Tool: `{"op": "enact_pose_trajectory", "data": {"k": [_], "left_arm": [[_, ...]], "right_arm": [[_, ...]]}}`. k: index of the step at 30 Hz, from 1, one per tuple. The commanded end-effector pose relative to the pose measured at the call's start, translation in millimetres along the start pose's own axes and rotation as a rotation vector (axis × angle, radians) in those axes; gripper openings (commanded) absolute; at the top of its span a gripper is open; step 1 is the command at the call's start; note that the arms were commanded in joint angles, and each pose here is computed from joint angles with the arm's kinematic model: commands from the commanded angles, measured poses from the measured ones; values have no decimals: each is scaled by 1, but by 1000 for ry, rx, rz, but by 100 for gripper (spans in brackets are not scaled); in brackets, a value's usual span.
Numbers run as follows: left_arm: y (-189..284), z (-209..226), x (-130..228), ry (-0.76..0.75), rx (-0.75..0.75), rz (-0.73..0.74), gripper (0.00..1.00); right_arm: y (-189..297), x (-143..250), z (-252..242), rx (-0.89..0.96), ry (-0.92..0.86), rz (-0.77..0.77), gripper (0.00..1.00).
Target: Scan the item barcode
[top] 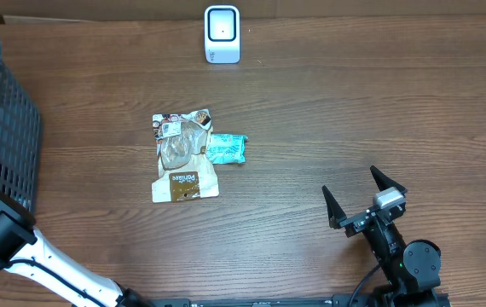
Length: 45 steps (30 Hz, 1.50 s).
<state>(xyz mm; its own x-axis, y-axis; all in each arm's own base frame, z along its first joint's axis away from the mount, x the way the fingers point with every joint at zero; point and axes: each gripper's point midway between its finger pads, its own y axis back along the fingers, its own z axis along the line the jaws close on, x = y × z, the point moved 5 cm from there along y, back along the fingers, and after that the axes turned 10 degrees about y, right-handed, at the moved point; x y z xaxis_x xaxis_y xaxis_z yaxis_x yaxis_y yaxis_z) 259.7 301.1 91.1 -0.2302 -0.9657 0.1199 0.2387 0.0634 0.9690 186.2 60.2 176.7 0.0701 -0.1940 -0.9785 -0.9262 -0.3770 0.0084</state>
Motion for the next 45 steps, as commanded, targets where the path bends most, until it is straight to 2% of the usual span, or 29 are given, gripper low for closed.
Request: {"op": "enact_pose_trajectory", "data": {"k": [1, 5, 11, 17, 22, 27, 31, 37, 45], "left_arm": [[38, 2, -9, 36, 35, -52, 4], [89, 7, -7, 46, 113, -127, 4], [206, 31, 23, 63, 332, -386, 4], [293, 60, 90, 27, 515, -618, 4], [326, 62, 154, -119, 586, -719, 6], [326, 30, 204, -352, 594, -696, 6], [303, -11, 238, -516, 563, -596, 6], [236, -64, 284, -698, 426, -419, 6], [133, -122, 318, -834, 340, -336, 9]], "right_arm": [[0, 2, -1, 8, -3, -2, 100], [0, 2, -1, 8, -3, -2, 100], [0, 2, -1, 8, -3, -2, 100], [0, 2, -1, 8, -3, -2, 100], [0, 2, -1, 8, -3, -2, 100], [0, 2, -1, 8, -3, -2, 100], [0, 2, -1, 8, -3, -2, 100], [0, 2, -1, 8, -3, -2, 100], [0, 2, -1, 8, -3, -2, 100]]}}
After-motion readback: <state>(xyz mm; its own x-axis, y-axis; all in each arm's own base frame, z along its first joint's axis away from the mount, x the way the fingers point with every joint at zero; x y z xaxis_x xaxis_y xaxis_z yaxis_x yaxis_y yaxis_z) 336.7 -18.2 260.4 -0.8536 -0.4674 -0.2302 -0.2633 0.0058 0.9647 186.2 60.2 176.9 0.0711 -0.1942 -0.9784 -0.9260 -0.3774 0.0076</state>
